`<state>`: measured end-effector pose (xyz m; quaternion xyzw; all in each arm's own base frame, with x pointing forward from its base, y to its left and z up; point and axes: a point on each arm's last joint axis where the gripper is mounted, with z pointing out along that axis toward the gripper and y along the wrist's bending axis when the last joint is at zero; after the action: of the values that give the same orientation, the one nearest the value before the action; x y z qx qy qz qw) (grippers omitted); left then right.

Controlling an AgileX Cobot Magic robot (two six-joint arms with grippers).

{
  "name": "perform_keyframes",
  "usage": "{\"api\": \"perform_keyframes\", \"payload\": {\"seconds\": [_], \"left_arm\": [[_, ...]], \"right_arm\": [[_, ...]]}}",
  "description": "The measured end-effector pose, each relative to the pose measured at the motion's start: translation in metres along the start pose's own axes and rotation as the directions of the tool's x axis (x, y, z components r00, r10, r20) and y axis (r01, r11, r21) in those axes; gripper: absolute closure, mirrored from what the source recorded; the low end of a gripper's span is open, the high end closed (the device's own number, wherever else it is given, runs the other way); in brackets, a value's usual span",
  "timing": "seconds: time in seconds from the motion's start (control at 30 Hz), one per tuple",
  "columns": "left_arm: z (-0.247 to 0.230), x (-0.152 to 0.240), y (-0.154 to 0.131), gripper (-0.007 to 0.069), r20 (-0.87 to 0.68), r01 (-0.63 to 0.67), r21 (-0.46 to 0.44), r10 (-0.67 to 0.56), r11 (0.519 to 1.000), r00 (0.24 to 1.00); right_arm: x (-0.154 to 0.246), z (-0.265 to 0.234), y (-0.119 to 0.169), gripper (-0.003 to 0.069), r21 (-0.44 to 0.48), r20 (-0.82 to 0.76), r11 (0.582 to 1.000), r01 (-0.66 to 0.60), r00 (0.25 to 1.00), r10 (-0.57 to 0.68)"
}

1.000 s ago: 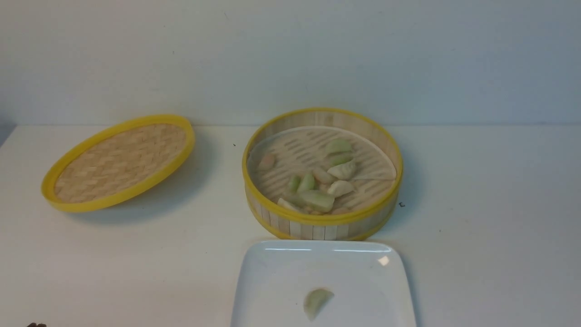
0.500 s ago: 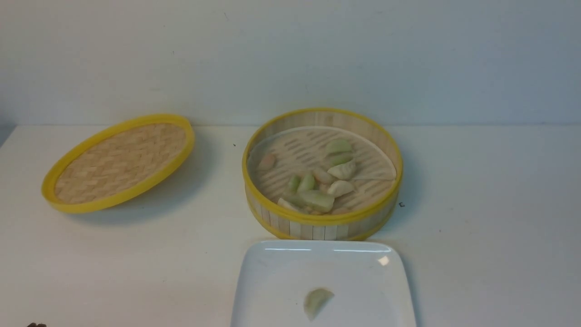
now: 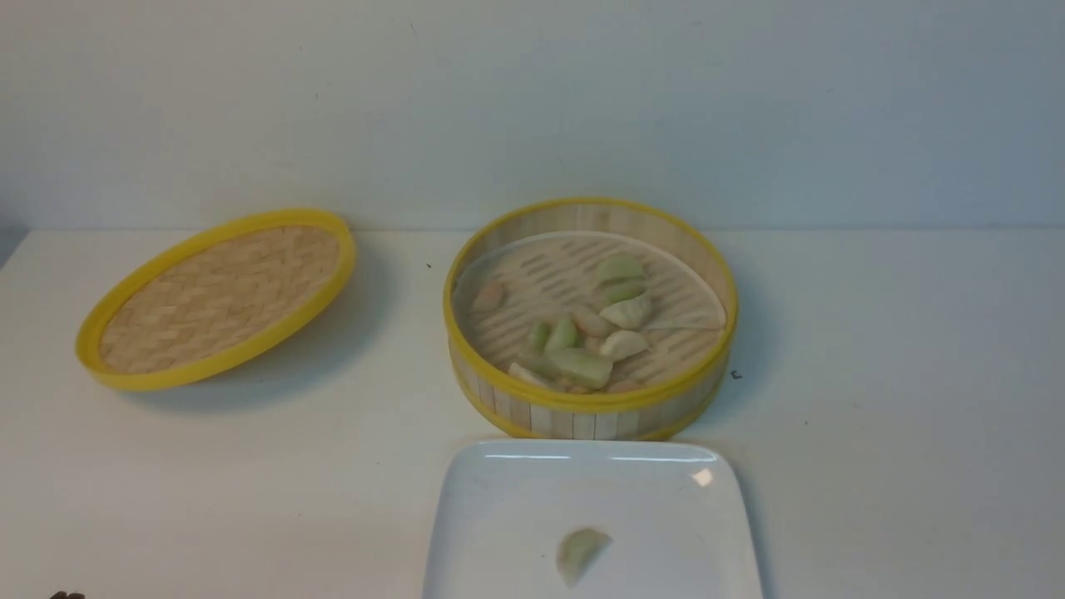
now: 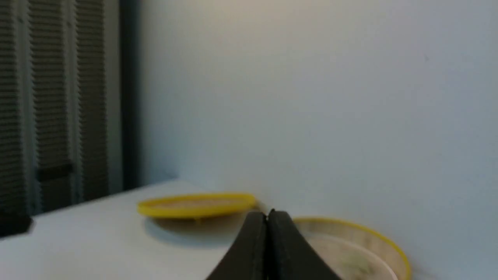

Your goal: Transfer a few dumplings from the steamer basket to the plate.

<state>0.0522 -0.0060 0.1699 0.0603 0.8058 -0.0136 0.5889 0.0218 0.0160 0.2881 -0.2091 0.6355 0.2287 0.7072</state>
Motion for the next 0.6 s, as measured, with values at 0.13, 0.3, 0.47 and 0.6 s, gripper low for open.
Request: {"api": "perform_keyframes", "payload": {"seconds": [0.13, 0.3, 0.47, 0.6], "left_arm": [[0.000, 0.000, 0.000, 0.0631, 0.000, 0.000, 0.000, 0.000, 1.000, 1.000], [0.000, 0.000, 0.000, 0.0631, 0.000, 0.001, 0.000, -0.001, 1.000, 1.000], [0.000, 0.000, 0.000, 0.0631, 0.000, 0.001, 0.000, -0.001, 1.000, 1.000], [0.000, 0.000, 0.000, 0.0631, 0.001, 0.001, 0.000, -0.001, 1.000, 1.000]], "right_arm": [[0.051, 0.010, -0.011, 0.0673, 0.246, -0.166, 0.969, 0.026, 0.986, 0.016], [0.110, 0.007, -0.026, 0.0673, 0.492, -0.320, 0.869, 0.052, 0.939, 0.125], [0.109, 0.005, -0.032, 0.0673, 0.595, -0.277, 0.802, 0.055, 0.950, 0.141], [0.109, 0.005, -0.032, 0.0673, 0.598, -0.275, 0.799, 0.053, 0.951, 0.143]]}}
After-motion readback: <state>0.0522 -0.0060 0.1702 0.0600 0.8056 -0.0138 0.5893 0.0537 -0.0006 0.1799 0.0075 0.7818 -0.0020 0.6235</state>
